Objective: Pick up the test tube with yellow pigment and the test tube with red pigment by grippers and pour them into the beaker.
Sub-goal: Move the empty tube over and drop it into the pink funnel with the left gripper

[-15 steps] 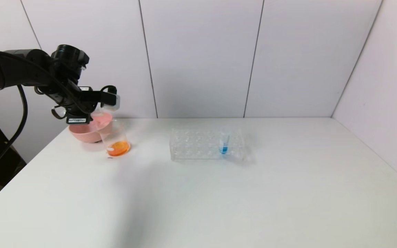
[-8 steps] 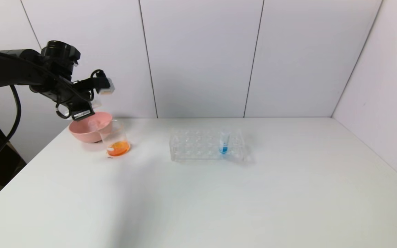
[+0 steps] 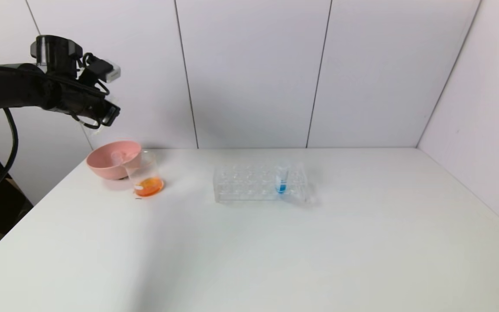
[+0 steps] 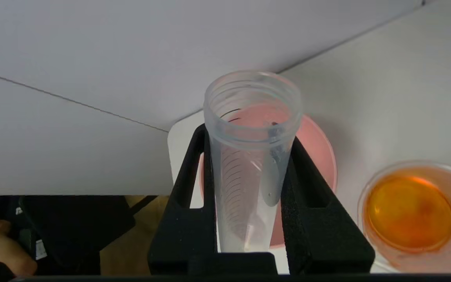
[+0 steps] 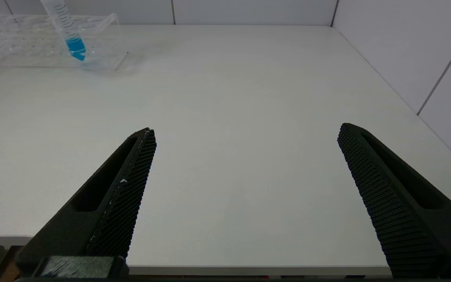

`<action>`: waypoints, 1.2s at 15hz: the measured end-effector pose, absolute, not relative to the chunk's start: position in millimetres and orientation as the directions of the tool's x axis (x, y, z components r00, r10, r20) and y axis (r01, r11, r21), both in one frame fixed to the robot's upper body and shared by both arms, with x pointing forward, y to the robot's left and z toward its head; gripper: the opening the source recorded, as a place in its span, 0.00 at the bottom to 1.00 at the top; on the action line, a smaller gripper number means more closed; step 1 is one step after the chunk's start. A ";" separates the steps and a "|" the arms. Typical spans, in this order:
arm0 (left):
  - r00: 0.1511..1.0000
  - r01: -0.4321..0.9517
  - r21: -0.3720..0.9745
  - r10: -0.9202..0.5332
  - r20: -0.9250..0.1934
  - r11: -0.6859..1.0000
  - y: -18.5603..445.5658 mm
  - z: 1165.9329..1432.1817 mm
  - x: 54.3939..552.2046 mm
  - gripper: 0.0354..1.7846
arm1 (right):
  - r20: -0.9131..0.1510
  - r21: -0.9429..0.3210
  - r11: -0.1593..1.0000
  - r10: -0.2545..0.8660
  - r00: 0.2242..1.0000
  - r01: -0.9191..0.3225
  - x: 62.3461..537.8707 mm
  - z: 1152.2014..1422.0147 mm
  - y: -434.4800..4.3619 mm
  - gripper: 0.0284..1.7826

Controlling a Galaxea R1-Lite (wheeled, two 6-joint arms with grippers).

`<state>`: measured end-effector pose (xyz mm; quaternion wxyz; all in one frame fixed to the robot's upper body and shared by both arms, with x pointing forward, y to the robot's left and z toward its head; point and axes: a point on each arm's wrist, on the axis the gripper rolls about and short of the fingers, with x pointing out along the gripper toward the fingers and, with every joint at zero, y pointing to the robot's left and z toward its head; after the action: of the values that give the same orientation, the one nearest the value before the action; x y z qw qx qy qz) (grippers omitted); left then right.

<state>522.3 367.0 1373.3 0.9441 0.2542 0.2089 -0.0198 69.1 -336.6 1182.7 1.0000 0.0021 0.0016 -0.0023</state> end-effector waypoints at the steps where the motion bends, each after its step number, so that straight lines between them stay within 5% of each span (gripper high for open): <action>1: 0.926 0.106 0.438 0.072 -0.370 0.893 367.9 1375.1 525.4 0.25 | -0.003 0.005 1.000 -0.004 1.000 0.004 69.1 1182.7 -336.6 0.95; 10: 0.981 -0.094 0.001 0.093 -0.169 0.996 377.1 1333.2 546.0 0.25 | -0.003 0.005 1.000 -0.005 1.000 0.005 69.1 1182.7 -336.6 0.95; 12: 0.990 -0.097 -0.013 0.095 -0.103 0.995 379.2 1324.0 553.1 0.25 | -0.003 0.005 1.000 -0.004 1.000 0.004 69.1 1182.7 -336.6 0.95; 18: 0.981 -0.106 -0.004 0.104 -0.162 0.994 382.4 1286.2 568.8 0.25 | -0.003 0.005 1.000 -0.005 1.000 0.005 69.1 1182.7 -336.6 0.95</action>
<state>568.8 382.4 1286.2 0.9953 -0.0065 0.0812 0.0528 69.1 -336.6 1182.7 1.0000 0.0023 0.0016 -0.0023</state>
